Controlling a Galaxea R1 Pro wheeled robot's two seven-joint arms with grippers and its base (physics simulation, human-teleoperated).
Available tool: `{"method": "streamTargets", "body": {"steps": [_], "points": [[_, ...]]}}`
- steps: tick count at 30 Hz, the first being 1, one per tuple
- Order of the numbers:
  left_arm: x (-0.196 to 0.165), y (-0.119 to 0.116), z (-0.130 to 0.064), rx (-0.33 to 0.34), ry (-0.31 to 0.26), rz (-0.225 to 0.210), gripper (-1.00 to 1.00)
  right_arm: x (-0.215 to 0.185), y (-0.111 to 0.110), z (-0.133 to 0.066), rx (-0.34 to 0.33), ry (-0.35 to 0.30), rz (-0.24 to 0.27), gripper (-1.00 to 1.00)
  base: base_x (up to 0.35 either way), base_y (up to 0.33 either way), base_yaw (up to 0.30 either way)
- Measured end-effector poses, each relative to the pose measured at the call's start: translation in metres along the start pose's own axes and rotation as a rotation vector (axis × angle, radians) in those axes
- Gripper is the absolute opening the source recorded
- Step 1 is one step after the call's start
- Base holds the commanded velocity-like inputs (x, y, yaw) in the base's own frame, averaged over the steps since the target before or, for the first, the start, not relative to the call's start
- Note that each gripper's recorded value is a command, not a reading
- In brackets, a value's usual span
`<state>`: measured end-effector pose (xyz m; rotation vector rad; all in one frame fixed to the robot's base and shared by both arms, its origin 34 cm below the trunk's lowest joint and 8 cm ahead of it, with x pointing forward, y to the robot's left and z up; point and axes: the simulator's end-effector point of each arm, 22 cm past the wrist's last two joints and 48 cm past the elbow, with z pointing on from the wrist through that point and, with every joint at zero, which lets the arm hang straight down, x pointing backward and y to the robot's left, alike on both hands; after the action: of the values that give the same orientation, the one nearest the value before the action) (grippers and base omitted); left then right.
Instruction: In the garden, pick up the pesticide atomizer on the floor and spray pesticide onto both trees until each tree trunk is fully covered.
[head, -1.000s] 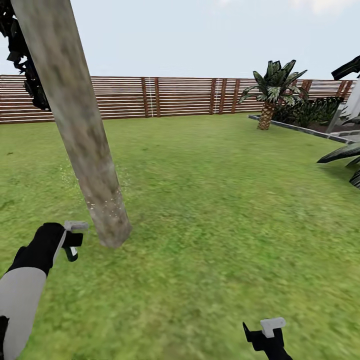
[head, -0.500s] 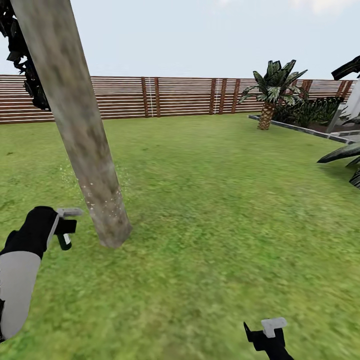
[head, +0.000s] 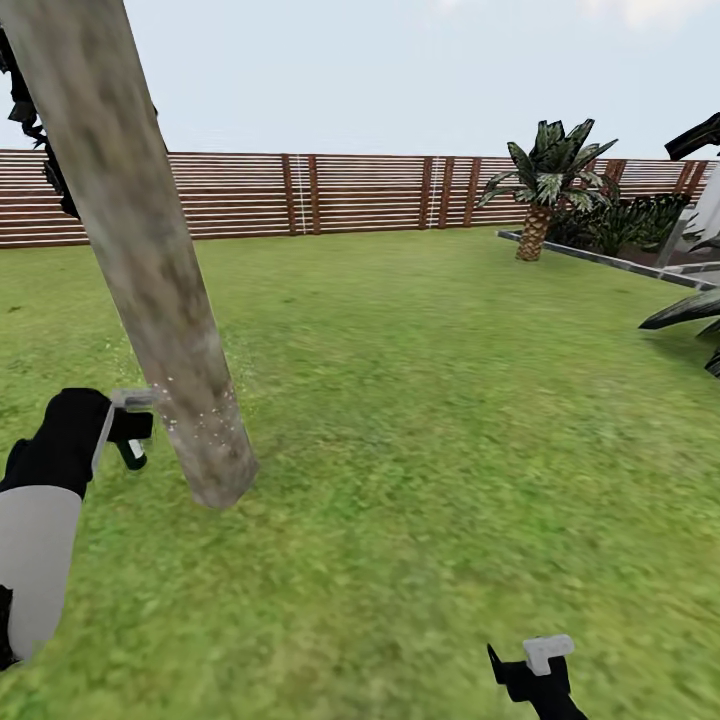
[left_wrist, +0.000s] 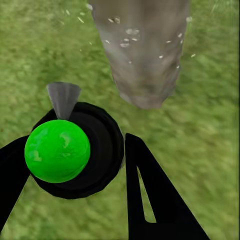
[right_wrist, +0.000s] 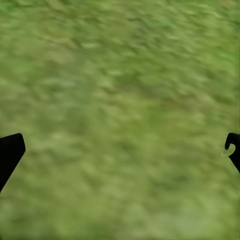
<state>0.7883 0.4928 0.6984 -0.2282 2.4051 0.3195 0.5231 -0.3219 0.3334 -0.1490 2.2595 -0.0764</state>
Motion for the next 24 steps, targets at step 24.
{"method": "streamTargets", "body": {"steps": [24], "points": [[0.022,0.006,0.007,0.008,0.049,0.006,-1.00,0.000,-0.001,0.000,0.001,0.001,-0.001,1.00,0.001,-0.163,0.000]]}}
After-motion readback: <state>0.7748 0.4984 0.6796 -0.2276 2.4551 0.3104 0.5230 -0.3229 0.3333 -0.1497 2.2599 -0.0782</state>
